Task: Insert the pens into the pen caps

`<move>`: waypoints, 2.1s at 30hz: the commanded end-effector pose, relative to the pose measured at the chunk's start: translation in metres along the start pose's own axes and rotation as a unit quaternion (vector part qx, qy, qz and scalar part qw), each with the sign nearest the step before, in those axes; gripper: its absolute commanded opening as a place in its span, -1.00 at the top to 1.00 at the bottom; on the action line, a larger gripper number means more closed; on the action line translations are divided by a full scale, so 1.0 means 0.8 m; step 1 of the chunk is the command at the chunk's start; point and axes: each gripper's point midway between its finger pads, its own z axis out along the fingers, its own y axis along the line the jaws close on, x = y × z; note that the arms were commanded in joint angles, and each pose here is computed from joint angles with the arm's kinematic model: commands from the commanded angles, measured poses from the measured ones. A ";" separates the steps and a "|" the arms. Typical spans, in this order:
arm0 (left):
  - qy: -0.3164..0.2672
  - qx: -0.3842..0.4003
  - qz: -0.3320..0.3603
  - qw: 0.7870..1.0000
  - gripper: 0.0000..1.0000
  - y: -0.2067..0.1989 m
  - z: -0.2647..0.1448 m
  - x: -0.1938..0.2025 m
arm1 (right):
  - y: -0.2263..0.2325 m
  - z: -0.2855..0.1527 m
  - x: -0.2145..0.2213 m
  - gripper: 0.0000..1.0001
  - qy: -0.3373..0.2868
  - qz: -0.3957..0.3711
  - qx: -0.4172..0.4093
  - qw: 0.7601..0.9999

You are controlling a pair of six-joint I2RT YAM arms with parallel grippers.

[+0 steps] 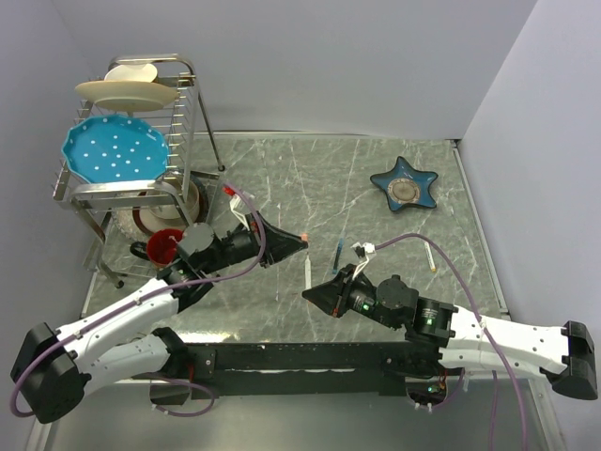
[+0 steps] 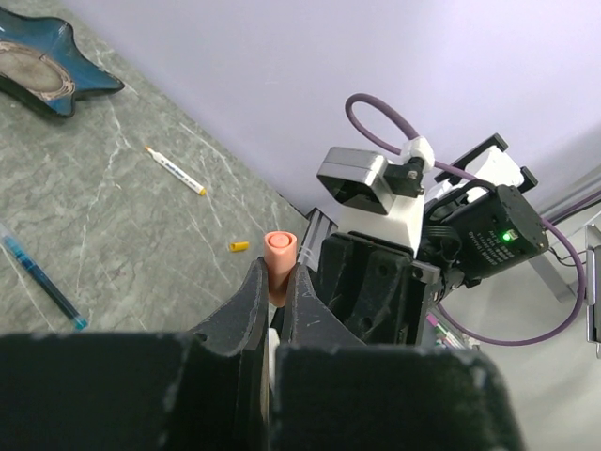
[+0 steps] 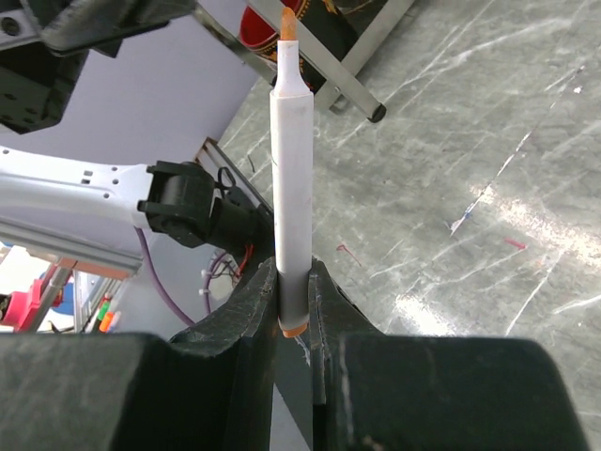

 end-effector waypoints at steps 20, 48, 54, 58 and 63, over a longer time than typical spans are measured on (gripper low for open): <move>0.008 0.017 -0.006 1.000 0.98 -0.004 0.000 0.015 | 0.036 -0.005 -0.037 1.00 -0.044 -0.004 -0.046 0.998; 0.000 0.078 -0.015 0.997 0.21 -0.058 -0.035 0.025 | 0.058 -0.011 -0.041 1.00 -0.042 -0.022 -0.091 0.995; -0.013 0.061 0.019 0.998 -0.18 -0.065 -0.034 0.001 | 0.063 -0.015 -0.034 1.00 -0.032 -0.020 -0.109 0.993; -0.021 0.037 0.042 0.998 -0.34 -0.060 -0.029 -0.012 | 0.070 -0.015 -0.028 1.00 -0.020 -0.021 -0.123 0.992; -0.014 0.028 0.053 0.998 -0.33 -0.059 -0.018 -0.020 | 0.074 -0.015 -0.026 1.00 -0.015 -0.020 -0.134 0.991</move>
